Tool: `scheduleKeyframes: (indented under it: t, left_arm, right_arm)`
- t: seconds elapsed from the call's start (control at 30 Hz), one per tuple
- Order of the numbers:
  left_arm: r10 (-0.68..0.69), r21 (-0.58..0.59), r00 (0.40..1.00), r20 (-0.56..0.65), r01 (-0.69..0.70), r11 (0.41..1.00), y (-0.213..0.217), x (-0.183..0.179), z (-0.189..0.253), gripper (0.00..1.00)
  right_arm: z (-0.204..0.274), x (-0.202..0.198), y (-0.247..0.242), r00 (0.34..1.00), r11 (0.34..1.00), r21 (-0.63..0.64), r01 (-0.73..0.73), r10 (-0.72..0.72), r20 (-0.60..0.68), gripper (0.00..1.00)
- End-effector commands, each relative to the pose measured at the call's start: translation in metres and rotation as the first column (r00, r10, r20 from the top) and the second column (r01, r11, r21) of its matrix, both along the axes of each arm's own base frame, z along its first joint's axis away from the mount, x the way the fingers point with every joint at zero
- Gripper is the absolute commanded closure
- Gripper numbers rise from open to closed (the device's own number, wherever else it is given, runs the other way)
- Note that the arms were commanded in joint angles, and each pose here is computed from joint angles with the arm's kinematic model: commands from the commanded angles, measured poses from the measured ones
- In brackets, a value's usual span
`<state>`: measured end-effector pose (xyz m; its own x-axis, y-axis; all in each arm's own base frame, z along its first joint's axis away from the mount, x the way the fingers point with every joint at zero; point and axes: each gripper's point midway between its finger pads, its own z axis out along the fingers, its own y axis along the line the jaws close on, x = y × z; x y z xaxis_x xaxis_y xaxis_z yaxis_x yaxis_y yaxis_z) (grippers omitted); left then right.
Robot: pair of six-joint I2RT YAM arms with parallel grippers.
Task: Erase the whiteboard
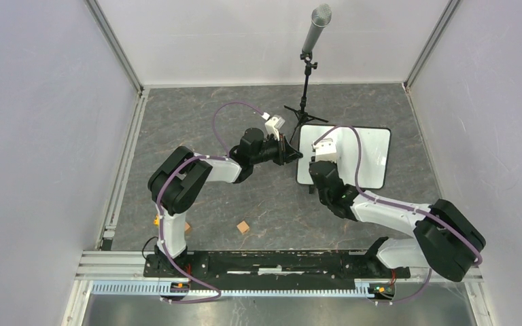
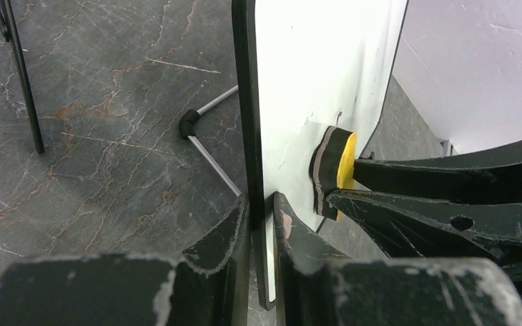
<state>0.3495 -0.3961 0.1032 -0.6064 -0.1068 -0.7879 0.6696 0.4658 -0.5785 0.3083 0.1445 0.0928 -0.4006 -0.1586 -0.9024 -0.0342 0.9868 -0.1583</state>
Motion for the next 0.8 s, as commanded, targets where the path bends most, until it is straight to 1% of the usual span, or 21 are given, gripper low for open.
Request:
scheduleKeyframes:
  t: [0.0,0.13,0.27,0.4,0.47,0.53,0.6,0.77]
  left_arm:
    - [-0.006,0.044,0.999,0.049,0.004,0.999,0.002,0.001,0.003,0.98]
    - [-0.008,0.044,0.999,0.048,0.005,0.999,0.001,0.002,0.003,0.98]
    - [-0.009,0.046,0.999,0.046,0.007,0.999,0.001,0.002,0.002,0.98]
    - [-0.011,0.049,0.999,0.048,0.008,0.999,0.002,0.001,0.002,0.98]
    - [-0.008,0.053,0.999,0.049,0.006,0.999,0.002,0.002,0.002,0.98]
    - [-0.008,0.062,0.999,0.048,0.005,0.998,0.002,0.002,0.001,0.98]
    - [-0.009,0.069,0.999,0.051,0.006,0.998,0.002,0.002,0.001,0.98]
    - [-0.014,0.068,0.999,0.053,0.011,0.998,0.000,0.001,0.001,0.98]
  right_arm:
    - [0.021,0.009,-0.017,0.994,0.997,0.001,0.079,-0.079,0.075,0.81]
    - [0.009,0.006,-0.076,0.978,0.980,0.006,0.199,-0.199,0.055,0.81]
    - [-0.003,-0.003,-0.128,0.945,0.945,0.009,0.326,-0.326,0.038,0.81]
    - [-0.009,-0.011,-0.153,0.918,0.918,-0.001,0.397,-0.396,0.024,0.81]
    - [-0.008,-0.008,-0.148,0.929,0.930,0.002,0.369,-0.369,0.017,0.81]
    - [-0.007,-0.004,-0.134,0.950,0.950,0.012,0.311,-0.311,0.015,0.81]
    - [-0.003,-0.001,-0.115,0.962,0.963,-0.003,0.270,-0.270,0.024,0.81]
    - [0.008,0.010,-0.038,0.993,0.993,-0.012,0.116,-0.116,0.021,0.82]
